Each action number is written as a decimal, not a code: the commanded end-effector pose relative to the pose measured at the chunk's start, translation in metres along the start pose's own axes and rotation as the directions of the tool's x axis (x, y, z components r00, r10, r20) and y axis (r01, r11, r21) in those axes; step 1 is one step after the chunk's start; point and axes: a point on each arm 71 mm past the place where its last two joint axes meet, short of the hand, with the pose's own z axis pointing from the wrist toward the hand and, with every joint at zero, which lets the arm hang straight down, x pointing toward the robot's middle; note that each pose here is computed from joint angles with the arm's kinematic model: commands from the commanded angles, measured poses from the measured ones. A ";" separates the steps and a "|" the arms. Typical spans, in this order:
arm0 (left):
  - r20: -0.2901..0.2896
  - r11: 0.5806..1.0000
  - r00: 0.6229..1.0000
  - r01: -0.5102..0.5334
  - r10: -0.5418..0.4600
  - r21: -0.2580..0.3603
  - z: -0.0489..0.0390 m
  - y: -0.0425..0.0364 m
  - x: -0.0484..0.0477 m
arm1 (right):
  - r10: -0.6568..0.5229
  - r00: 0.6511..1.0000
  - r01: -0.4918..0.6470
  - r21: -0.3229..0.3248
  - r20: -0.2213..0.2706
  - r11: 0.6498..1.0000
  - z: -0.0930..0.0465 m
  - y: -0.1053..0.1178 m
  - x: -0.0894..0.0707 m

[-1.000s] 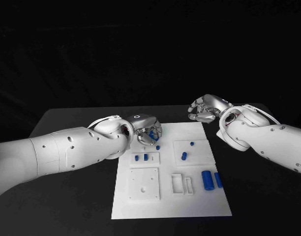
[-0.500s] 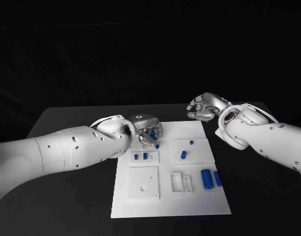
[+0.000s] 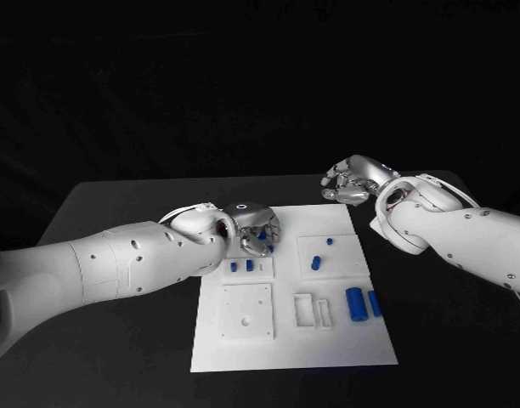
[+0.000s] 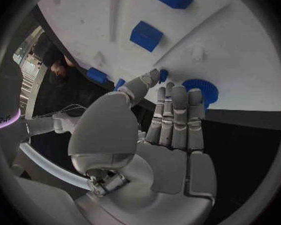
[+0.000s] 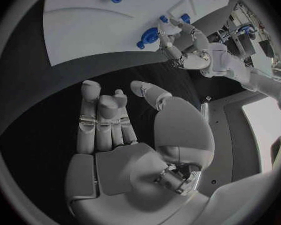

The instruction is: Assemble the parts on the task board

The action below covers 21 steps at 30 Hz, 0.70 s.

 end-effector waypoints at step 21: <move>-0.055 1.000 0.998 -0.025 0.024 -0.015 0.0036 0.0022 0.0081 | 0.006 1.000 -0.006 -0.012 0.004 1.000 0.000 0.002 0.000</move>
